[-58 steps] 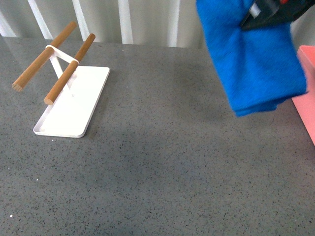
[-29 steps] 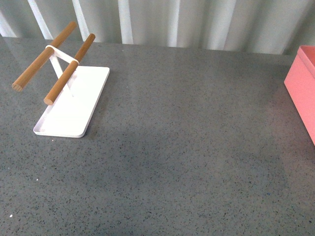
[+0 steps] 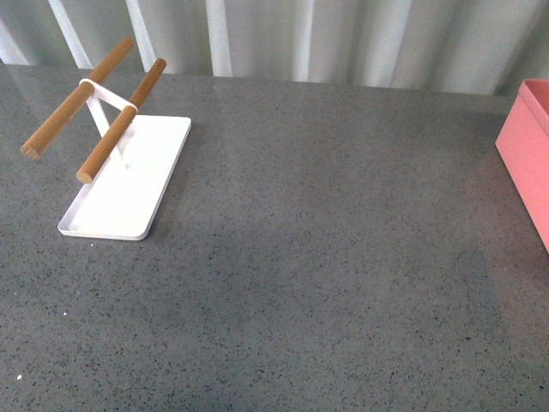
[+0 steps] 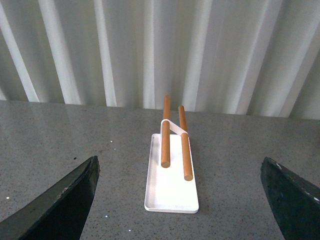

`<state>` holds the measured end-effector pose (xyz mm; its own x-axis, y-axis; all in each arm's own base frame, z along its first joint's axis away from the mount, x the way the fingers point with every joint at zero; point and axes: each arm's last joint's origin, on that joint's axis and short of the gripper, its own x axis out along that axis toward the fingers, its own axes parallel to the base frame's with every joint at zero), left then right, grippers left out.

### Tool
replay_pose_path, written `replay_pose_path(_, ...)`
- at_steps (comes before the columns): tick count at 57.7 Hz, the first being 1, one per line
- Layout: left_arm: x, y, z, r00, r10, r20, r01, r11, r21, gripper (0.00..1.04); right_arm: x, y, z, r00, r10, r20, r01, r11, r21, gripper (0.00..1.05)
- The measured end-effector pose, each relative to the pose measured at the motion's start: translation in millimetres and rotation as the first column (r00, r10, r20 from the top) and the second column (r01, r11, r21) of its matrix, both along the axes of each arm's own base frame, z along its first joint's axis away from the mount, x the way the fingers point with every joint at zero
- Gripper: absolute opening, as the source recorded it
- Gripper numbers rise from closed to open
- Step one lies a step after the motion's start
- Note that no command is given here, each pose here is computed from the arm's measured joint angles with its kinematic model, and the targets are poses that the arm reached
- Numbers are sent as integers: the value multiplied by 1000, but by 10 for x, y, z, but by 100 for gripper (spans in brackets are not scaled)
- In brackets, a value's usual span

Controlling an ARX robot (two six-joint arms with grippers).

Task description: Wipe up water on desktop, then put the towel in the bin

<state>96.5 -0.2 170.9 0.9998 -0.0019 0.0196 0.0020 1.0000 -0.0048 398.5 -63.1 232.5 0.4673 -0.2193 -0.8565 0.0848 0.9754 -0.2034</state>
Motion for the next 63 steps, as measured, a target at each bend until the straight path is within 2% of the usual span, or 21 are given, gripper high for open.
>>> replay_pose_path(18,0,0,0,1000,0,0,0,1000,0,98,17,-20,-33,1000,-2,9,2,1000,22,4)
replay_pose_path(20,0,0,0,1000,0,0,0,1000,0,98,14,-24,-38,1000,-4,8,4,1000,21,7)
replay_pose_path(24,0,0,0,1000,0,0,0,1000,0,98,10,-32,-49,1000,-8,4,8,1000,22,18)
replay_pose_path(27,0,0,0,1000,0,0,0,1000,0,98,8,-43,-49,1000,-12,5,12,1000,22,31)
replay_pose_path(34,0,0,0,1000,0,0,0,1000,0,98,8,-46,-49,1000,-13,5,13,1000,22,48)
replay_pose_path(48,0,0,0,1000,0,0,0,1000,0,98,7,-49,-49,1000,-14,5,14,1000,22,99)
replay_pose_path(63,0,0,0,1000,0,0,0,1000,0,98,7,-49,-49,1000,-20,6,20,999,25,98)
